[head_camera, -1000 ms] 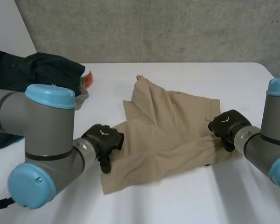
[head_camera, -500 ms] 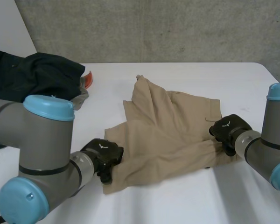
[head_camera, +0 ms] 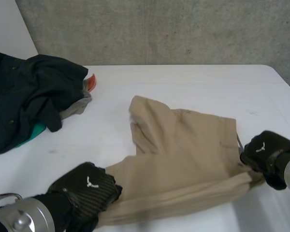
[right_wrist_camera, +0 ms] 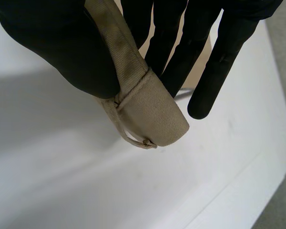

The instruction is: Fold the laundry.

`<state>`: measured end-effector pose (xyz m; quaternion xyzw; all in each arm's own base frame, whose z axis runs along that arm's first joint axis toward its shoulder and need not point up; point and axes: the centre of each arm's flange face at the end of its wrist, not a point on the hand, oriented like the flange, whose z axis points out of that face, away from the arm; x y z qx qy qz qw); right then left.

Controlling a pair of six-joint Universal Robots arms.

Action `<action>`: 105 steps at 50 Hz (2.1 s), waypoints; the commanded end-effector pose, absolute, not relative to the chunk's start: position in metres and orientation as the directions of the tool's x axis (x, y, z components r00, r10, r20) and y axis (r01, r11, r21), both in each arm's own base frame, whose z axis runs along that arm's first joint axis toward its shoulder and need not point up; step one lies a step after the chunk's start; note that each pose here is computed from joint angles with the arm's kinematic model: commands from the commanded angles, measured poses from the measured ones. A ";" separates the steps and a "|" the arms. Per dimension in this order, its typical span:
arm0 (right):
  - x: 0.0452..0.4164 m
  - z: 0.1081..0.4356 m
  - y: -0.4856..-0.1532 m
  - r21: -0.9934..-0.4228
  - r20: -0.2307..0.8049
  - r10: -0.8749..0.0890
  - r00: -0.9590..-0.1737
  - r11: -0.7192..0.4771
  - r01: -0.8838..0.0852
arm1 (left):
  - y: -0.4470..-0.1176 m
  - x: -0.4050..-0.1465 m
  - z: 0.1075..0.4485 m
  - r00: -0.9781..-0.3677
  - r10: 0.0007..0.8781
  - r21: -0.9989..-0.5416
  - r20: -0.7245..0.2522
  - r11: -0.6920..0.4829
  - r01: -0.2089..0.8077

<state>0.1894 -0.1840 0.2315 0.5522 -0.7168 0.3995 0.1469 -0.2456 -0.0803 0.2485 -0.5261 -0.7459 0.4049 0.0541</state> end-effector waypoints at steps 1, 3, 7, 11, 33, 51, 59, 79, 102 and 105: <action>0.197 0.204 -0.198 -0.415 0.631 -0.702 -0.331 0.055 -0.908 | -0.113 -0.272 0.201 -0.430 0.823 -0.641 -0.370 0.109 0.760; 0.201 0.195 -0.213 -0.415 0.645 -0.687 -0.335 0.054 -0.908 | -0.129 -0.283 0.194 -0.444 0.806 -0.650 -0.392 0.099 0.753; 0.210 0.203 -0.250 -0.459 0.700 -0.601 -0.386 0.035 -0.888 | -0.178 -0.308 0.198 -0.519 0.701 -0.683 -0.489 0.062 0.728; 0.219 0.235 -0.294 -0.557 0.740 -0.444 -0.505 0.015 -0.830 | -0.243 -0.335 0.257 -0.673 0.477 -0.787 -0.565 -0.068 0.613; 0.256 0.369 -0.377 -0.728 0.471 0.072 -0.879 -0.531 -0.434 | -0.283 -0.352 0.405 -0.929 0.134 -0.783 -0.344 -0.588 0.205; 0.277 0.173 -0.352 -0.737 0.657 -0.345 -0.670 -0.107 -0.667 | -0.253 -0.330 0.198 -0.779 0.395 -0.869 -0.487 -0.131 0.477; 0.253 0.163 -0.301 -0.649 0.649 -0.490 -0.582 0.041 -0.760 | -0.205 -0.297 0.190 -0.718 0.479 -0.820 -0.505 -0.006 0.573; 0.206 0.168 -0.194 -0.377 0.632 -0.707 -0.317 0.076 -0.923 | -0.102 -0.264 0.199 -0.480 0.766 -0.687 -0.428 0.069 0.723; 0.264 0.354 -0.356 -0.652 0.674 0.060 -0.736 -0.419 -0.631 | -0.313 -0.342 0.417 -0.907 -0.033 -0.698 -0.419 -0.628 0.345; 0.268 0.385 -0.360 -0.607 0.557 0.178 -0.811 -0.579 -0.544 | -0.307 -0.336 0.457 -0.952 -0.086 -0.626 -0.295 -0.735 0.261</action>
